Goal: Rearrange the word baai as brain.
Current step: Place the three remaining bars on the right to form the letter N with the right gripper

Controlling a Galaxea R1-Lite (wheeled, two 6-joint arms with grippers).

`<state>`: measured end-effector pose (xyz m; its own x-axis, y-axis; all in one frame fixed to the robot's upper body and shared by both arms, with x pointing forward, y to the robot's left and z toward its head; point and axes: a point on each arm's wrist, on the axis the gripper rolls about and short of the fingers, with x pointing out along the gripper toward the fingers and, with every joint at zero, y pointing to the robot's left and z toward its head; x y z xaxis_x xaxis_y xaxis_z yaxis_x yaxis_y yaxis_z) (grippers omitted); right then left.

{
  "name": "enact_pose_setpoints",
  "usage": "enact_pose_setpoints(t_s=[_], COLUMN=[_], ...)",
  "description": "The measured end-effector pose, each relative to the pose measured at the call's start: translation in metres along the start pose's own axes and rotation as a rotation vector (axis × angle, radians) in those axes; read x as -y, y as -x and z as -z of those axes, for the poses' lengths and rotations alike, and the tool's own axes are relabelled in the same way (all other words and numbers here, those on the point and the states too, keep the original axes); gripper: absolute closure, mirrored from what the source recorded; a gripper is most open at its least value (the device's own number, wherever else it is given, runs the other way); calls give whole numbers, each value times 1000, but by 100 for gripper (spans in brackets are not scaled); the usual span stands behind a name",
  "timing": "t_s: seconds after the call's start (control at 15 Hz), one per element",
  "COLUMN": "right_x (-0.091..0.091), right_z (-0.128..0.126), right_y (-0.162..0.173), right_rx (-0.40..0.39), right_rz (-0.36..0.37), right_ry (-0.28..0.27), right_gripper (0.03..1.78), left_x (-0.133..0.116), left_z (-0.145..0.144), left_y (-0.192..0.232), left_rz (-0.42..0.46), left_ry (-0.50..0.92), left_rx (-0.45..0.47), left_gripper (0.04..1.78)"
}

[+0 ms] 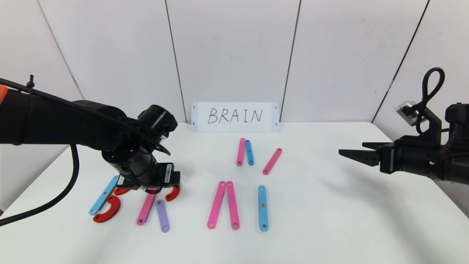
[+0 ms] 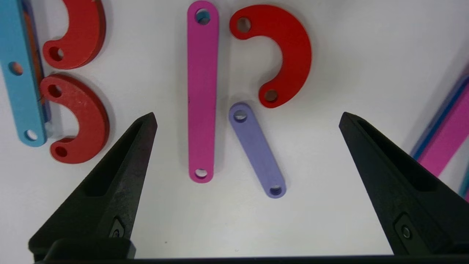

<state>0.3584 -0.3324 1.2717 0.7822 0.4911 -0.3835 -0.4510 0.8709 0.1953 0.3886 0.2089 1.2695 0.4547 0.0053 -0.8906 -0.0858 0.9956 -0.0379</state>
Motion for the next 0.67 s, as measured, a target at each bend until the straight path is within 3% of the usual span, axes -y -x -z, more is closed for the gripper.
enact_pose_setpoints(t_s=[0.33, 0.67], right_x=[0, 0], right_z=[0, 0], right_y=[0, 0], right_rx=[-2, -1], right_rz=[0, 0], right_ry=[-1, 0], right_gripper=[8, 8], left_x=[7, 5], left_z=[-14, -15], left_y=[-11, -24], left_rz=[3, -55], left_ry=[128, 12], left_rx=[37, 10], left_gripper=[8, 8])
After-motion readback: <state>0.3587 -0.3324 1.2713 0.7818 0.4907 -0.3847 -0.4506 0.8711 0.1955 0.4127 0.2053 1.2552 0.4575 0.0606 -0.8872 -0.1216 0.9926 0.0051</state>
